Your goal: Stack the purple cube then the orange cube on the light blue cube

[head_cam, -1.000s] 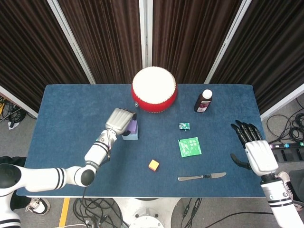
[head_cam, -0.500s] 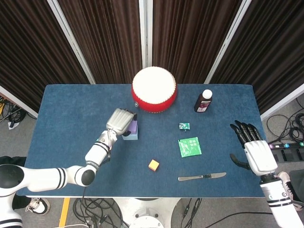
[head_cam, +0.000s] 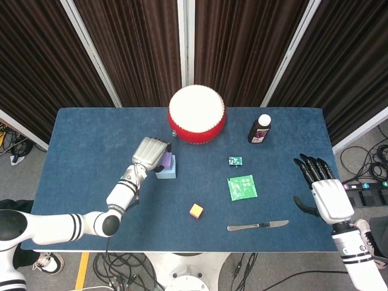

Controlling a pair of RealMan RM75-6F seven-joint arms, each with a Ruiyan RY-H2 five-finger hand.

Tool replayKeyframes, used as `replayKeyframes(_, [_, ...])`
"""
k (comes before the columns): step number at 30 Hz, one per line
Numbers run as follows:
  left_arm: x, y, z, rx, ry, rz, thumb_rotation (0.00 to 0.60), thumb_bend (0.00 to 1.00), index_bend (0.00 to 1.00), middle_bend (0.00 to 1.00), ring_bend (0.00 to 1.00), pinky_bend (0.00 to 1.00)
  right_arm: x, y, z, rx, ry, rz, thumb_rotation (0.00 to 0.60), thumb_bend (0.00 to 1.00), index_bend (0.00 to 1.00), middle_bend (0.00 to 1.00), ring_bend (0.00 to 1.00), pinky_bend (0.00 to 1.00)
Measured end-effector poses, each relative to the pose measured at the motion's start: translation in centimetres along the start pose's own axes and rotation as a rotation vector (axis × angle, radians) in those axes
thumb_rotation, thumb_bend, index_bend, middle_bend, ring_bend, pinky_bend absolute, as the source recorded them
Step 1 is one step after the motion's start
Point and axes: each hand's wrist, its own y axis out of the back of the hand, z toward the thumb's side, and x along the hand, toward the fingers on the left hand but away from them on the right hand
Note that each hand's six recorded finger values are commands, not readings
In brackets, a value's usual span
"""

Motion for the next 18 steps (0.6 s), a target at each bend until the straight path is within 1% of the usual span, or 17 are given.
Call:
replayKeyframes(3, [0.0,0.0,0.13,-0.015,0.002,-0.009,0.6,0.29,0.46,0.56,0.39,0.47,-0.01,0.05,-0.01,-0.002,0.0,-0.001,0.6,0.22,0.0,0.0,0.0,0.0])
replayKeyframes(7, [0.08,0.12,0.21,-0.011,0.005,-0.007,0.6,0.29,0.46,0.56,0.39,0.47,0.02,0.07,-0.01,-0.002,0.001,-0.001,0.6,0.22,0.0,0.0,0.0,0.0])
replayKeyframes(18, [0.01,-0.64,-0.58,-0.022,0.023,-0.026,0.6,0.29,0.46,0.56,0.39,0.47,-0.06,-0.02,0.02,0.0,0.0,0.003,0.6,0.22,0.0,0.0,0.0,0.0])
